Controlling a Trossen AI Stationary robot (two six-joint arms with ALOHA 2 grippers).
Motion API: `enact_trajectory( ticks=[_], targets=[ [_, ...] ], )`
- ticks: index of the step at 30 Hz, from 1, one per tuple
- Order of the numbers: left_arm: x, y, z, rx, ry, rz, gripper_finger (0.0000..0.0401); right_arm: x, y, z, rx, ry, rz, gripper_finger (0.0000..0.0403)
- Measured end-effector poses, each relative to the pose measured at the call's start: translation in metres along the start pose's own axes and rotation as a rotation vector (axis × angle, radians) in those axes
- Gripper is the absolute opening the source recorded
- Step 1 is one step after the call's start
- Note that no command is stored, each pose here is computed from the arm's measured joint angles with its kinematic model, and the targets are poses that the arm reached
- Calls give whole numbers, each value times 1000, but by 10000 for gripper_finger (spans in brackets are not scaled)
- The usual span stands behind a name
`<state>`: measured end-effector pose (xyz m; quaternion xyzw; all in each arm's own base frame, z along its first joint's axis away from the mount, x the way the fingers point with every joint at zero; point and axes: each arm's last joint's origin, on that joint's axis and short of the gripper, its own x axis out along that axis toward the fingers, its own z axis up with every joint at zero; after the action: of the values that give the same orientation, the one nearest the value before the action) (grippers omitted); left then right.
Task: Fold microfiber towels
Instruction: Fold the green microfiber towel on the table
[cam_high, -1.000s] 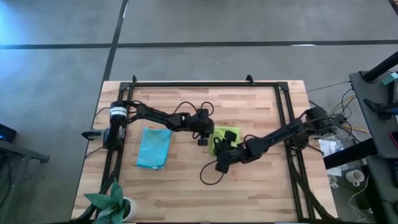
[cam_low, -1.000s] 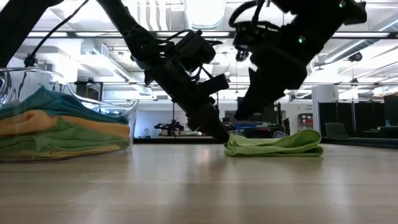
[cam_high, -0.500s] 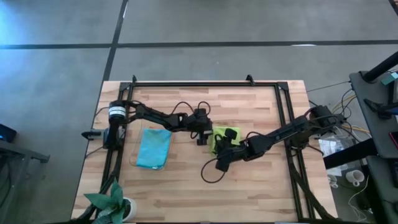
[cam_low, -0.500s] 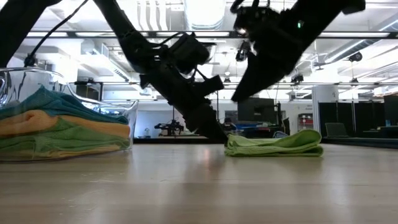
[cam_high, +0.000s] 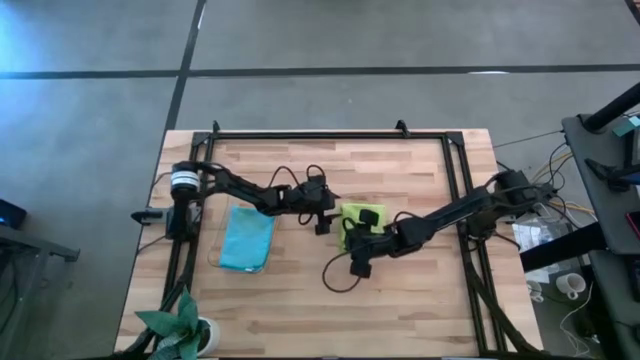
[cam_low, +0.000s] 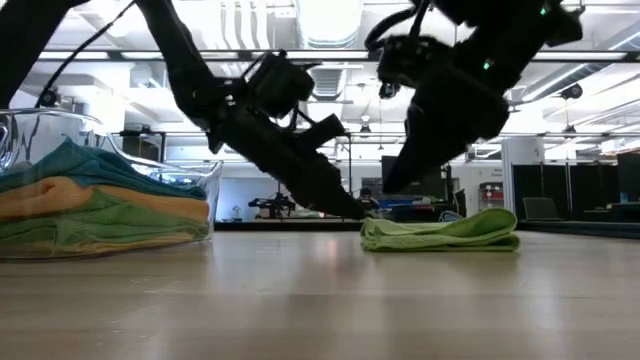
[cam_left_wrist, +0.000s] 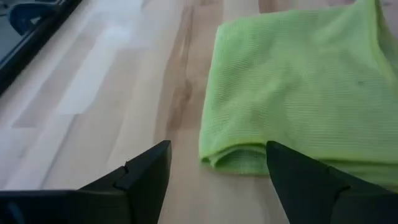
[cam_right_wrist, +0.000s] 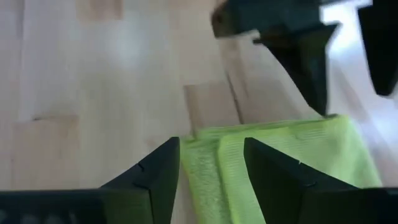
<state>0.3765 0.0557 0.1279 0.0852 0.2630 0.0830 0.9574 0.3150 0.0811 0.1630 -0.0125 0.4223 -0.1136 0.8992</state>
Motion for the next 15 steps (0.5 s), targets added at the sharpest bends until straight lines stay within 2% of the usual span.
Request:
enact_trajectory(
  ticks=[9, 15],
  targets=[
    [16, -2, -11, -31, 26, 29, 247, 25, -2, -5, 51, 43, -36, 164],
    [17, 3, -12, -35, 36, 62, 247, 36, -12, -6, 88, 78, -40, 139]
  ],
)
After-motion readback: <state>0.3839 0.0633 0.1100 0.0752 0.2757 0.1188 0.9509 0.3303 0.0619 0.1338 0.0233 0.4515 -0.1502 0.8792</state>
